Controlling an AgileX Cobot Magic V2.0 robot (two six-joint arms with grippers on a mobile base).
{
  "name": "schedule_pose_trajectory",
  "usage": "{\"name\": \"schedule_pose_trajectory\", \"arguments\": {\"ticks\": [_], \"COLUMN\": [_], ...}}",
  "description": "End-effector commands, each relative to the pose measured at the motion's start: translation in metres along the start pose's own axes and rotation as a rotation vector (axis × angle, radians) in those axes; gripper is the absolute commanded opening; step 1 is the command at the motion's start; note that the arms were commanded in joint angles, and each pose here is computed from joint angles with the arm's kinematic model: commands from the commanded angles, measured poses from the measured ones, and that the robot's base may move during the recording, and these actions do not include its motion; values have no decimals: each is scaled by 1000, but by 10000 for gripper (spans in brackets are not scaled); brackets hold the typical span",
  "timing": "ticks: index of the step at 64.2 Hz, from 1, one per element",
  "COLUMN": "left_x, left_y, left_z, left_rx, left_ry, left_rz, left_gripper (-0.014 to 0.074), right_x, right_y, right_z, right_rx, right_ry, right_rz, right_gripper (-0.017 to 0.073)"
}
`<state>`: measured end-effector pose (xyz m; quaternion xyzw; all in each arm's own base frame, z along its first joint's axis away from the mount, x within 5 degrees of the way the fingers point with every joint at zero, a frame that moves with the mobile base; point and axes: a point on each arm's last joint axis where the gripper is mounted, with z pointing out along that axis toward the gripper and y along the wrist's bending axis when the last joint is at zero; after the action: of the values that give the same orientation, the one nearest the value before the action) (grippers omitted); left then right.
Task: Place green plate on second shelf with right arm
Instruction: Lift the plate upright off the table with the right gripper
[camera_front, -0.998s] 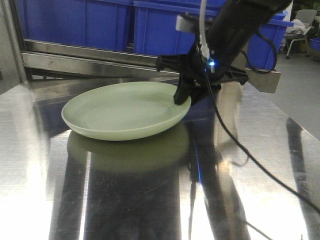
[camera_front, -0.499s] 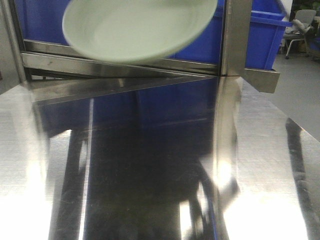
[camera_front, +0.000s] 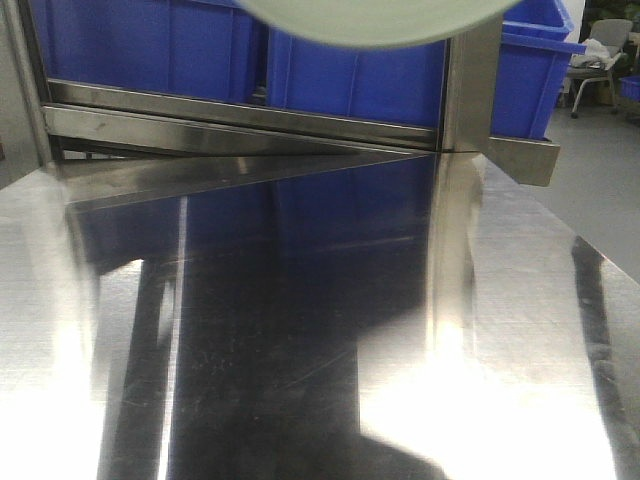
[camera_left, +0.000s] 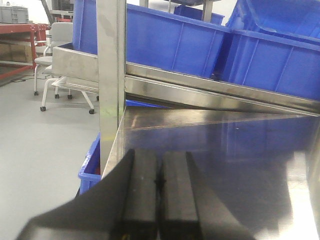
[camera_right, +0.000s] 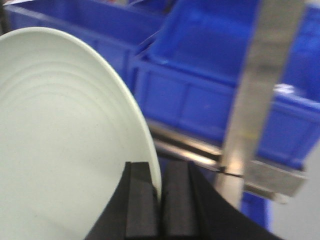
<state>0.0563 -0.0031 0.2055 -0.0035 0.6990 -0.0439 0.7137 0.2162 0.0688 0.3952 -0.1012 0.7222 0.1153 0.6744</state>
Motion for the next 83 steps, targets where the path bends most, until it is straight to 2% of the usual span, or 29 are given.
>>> {"name": "schedule_pose_trajectory", "arguments": {"ticks": [1,11,20,40,49,83], "left_x": [5,5,5,5,5,5], "left_y": [0,0,0,0,0,0], "left_z": [0,0,0,0,0,0], "left_rx": [12,12,12,12,12,12], "left_ry": [-58,-58,-58,-58,-58,-58], "left_rz": [-7,-7,-7,-7,-7,-7], "left_gripper": [131,131,131,131,131,131], "right_x": [-23,-4,17,67,68,72], "right_y": [-17,-40,-46,-44,-44,-44], "right_z": [-31,-60,-80,-94,-96,-95], "right_rx": [87,232,296,308,308,309], "right_ry": [-209,-215,-235,-364,-436,-414], "right_rz": [-8,-14,-20,-12,-24,-20], "right_gripper": [32,32,32,32,32,32]}}
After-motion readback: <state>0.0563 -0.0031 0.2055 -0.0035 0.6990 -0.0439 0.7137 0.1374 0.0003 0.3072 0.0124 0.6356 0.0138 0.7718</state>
